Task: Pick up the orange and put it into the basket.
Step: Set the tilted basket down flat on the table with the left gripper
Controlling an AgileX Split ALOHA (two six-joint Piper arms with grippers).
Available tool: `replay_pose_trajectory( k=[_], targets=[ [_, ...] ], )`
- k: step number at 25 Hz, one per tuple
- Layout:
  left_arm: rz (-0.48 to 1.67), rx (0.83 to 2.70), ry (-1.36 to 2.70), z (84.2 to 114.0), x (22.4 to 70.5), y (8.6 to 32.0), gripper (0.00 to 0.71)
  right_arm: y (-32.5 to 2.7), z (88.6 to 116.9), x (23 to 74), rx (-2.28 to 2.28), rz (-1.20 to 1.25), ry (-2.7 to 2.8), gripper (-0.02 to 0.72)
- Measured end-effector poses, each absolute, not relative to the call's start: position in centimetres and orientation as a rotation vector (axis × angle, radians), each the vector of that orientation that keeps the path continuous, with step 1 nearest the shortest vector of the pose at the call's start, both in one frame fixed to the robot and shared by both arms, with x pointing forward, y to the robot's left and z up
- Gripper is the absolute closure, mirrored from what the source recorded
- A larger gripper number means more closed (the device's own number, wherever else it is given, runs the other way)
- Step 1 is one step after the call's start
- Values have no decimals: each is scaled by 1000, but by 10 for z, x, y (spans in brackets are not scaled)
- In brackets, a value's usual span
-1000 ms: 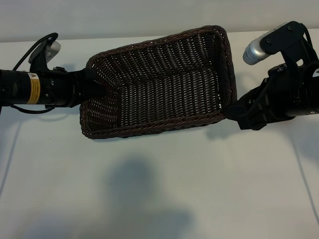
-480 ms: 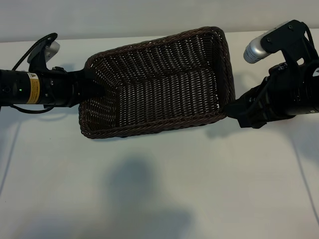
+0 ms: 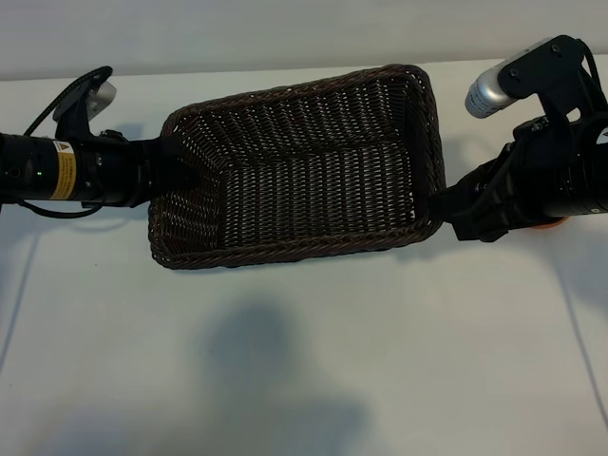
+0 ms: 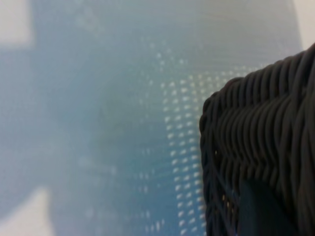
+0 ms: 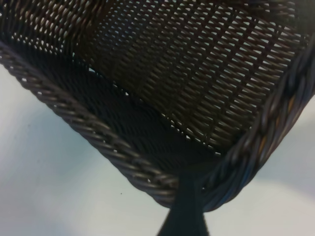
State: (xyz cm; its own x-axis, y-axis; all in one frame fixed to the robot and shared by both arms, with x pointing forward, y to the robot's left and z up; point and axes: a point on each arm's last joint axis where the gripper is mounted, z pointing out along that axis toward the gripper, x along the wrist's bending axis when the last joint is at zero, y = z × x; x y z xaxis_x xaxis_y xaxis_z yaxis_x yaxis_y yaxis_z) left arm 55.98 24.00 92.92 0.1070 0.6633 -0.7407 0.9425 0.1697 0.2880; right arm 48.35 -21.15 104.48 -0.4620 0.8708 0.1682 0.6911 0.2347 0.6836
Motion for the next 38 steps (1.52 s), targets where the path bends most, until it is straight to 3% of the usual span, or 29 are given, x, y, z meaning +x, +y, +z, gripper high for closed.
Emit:
replay_pose_trajectory(
  k=[11, 17, 28, 38],
  targets=[
    [-452, 1565, 1614, 930, 559, 239, 540, -211, 1045, 483, 1467, 1047, 2262, 109],
    [-459, 1565, 1610, 930, 558, 238, 399, -211, 1045, 483, 1466, 1046, 2265, 109],
    [-476, 1551, 1603, 932, 558, 237, 362, -211, 1044, 483, 1466, 1044, 2269, 109],
    [-494, 1537, 1590, 934, 558, 237, 205, -211, 1044, 483, 1465, 1043, 2270, 109]
  ],
)
